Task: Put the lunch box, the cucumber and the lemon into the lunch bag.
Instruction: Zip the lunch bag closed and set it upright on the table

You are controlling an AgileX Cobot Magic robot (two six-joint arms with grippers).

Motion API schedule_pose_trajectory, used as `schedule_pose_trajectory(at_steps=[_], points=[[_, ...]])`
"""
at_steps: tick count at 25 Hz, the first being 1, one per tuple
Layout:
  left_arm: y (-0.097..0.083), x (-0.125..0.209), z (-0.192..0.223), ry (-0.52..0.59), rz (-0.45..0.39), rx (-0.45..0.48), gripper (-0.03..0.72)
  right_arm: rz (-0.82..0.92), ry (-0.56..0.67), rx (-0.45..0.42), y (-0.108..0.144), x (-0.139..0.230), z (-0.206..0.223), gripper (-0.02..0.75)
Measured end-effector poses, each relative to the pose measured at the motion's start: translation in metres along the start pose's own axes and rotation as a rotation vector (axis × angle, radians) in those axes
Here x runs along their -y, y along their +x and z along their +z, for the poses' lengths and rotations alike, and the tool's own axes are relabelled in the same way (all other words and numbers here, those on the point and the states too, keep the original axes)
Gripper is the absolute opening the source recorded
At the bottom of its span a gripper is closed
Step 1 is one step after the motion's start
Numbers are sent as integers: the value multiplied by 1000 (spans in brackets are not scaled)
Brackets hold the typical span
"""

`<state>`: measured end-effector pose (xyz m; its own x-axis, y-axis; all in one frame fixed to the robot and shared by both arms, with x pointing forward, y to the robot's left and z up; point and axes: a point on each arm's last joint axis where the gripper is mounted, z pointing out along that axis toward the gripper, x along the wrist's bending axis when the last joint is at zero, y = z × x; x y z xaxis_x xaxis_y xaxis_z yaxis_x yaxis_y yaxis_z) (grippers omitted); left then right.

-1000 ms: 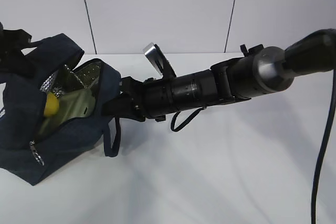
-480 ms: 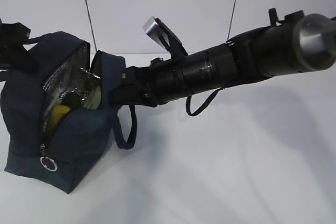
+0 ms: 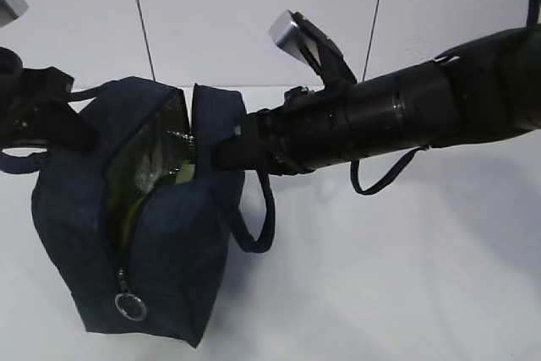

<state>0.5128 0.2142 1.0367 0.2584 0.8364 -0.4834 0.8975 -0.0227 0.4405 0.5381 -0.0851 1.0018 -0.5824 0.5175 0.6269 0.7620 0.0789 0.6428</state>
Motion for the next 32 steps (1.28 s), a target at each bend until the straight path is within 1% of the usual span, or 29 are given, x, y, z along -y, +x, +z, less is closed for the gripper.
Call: schedule_pose_trajectory(at_steps=[3,6,9,13,15,17,22,24,29,32], points=[[-14,9,1,-9,34,33,-3,-34,-27,34,8,-1,-13,-1],[-24,15,8,-27,34,61,-3,-89,-42,52,16,-4,-24,-1],[-37,20,14,-27,55,99,-3,-109,-28,64,20,-4,-29,-1],[-53,27,21,-16,84,133,-3,-141,17,102,21,0,-34,-1],[-56,29,23,-21,93,135,-3,-153,40,129,20,1,-36,-1],[-58,28,24,-36,81,140,-3,-173,58,156,20,2,-39,-1],[-62,25,25,-87,48,147,-3,-183,38,216,21,10,-51,-1],[-68,28,28,-89,60,155,-3,-177,35,237,19,16,-55,-1],[-83,34,37,-91,91,169,-3,-173,34,252,18,20,-56,-1],[-86,36,46,-88,88,163,-3,-175,20,271,16,18,-57,-1]])
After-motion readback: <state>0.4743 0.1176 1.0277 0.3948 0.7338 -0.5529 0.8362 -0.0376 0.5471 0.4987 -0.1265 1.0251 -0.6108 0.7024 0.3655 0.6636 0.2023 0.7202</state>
